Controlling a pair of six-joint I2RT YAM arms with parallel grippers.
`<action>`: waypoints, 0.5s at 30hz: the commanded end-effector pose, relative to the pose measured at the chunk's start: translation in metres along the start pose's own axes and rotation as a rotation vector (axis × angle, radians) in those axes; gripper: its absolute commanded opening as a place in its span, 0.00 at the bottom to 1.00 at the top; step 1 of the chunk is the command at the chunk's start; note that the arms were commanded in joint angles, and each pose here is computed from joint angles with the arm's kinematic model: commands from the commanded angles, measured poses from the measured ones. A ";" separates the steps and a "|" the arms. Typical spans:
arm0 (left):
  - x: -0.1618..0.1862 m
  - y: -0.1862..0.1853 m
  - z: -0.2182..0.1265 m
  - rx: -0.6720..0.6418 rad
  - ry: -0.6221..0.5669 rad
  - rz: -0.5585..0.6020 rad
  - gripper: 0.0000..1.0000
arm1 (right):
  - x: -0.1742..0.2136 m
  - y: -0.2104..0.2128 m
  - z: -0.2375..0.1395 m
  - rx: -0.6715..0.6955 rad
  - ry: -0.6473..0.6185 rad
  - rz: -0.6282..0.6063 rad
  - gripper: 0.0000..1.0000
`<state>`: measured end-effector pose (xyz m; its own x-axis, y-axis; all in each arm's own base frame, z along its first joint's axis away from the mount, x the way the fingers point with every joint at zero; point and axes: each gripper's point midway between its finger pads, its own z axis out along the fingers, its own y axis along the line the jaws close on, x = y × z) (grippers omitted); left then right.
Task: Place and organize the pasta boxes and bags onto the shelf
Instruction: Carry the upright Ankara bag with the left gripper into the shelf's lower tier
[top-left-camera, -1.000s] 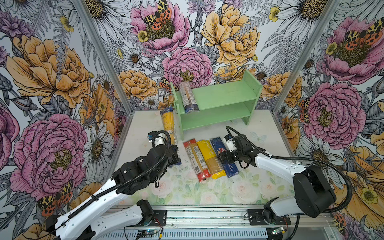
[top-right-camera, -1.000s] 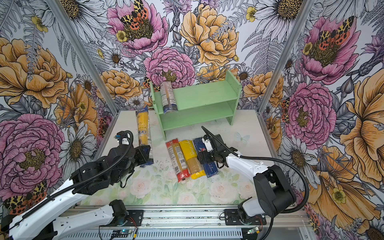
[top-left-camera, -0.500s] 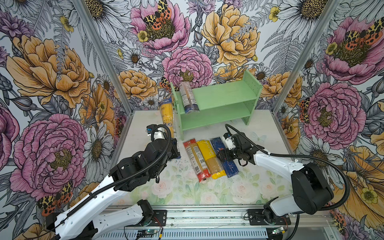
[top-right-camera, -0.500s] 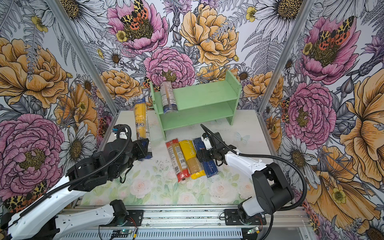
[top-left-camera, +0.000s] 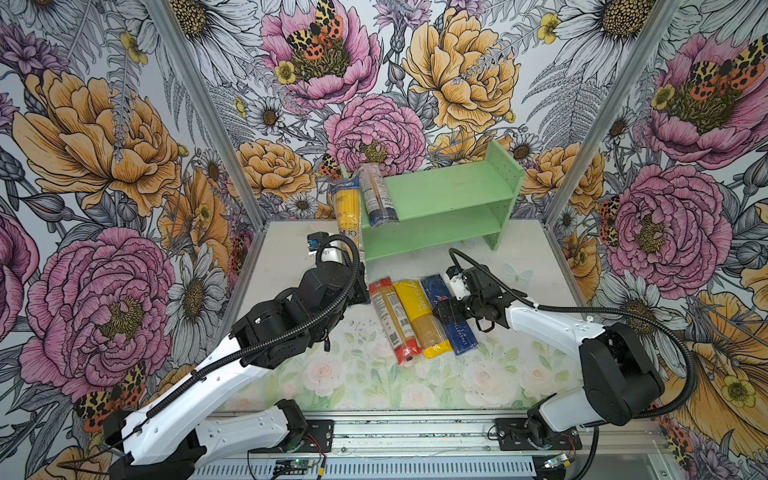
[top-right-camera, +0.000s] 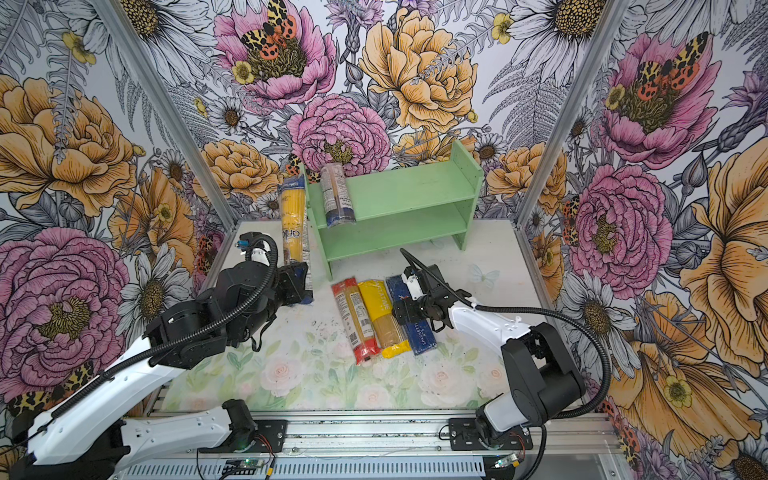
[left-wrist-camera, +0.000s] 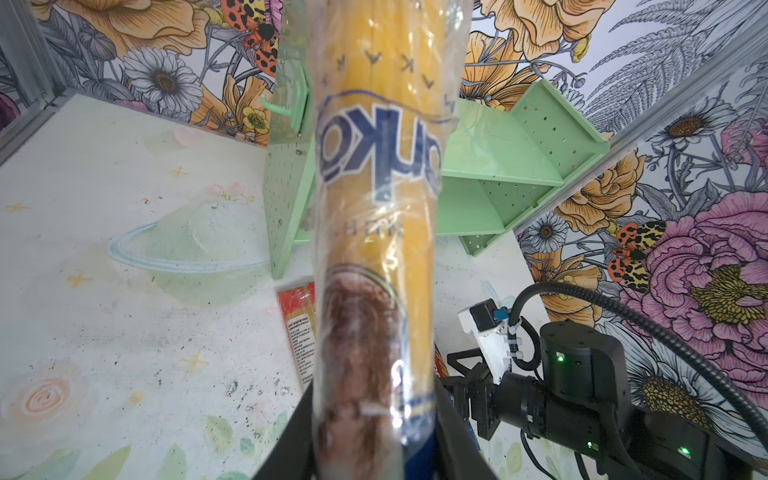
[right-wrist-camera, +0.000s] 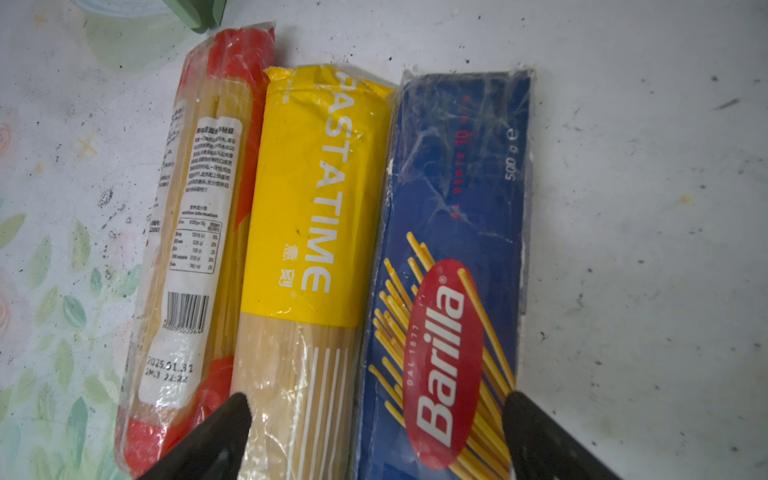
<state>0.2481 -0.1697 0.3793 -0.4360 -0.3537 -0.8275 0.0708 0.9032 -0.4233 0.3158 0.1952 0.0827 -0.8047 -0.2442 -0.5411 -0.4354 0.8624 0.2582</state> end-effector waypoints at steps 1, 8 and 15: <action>-0.061 -0.025 -0.019 0.097 -0.187 -0.088 0.00 | -0.012 0.000 -0.003 -0.003 -0.020 -0.001 0.97; -0.071 -0.041 -0.012 0.121 -0.211 -0.076 0.00 | -0.009 -0.001 -0.004 0.005 -0.018 0.002 0.97; -0.077 -0.053 0.000 0.133 -0.219 -0.072 0.00 | -0.007 -0.003 -0.004 0.016 -0.014 0.004 0.97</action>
<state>0.2744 -0.1931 0.4005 -0.3854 -0.3397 -0.8579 0.1034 0.9080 -0.4060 0.3155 0.1949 0.0829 -0.8063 -0.2450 -0.5384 -0.4341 0.8633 0.2574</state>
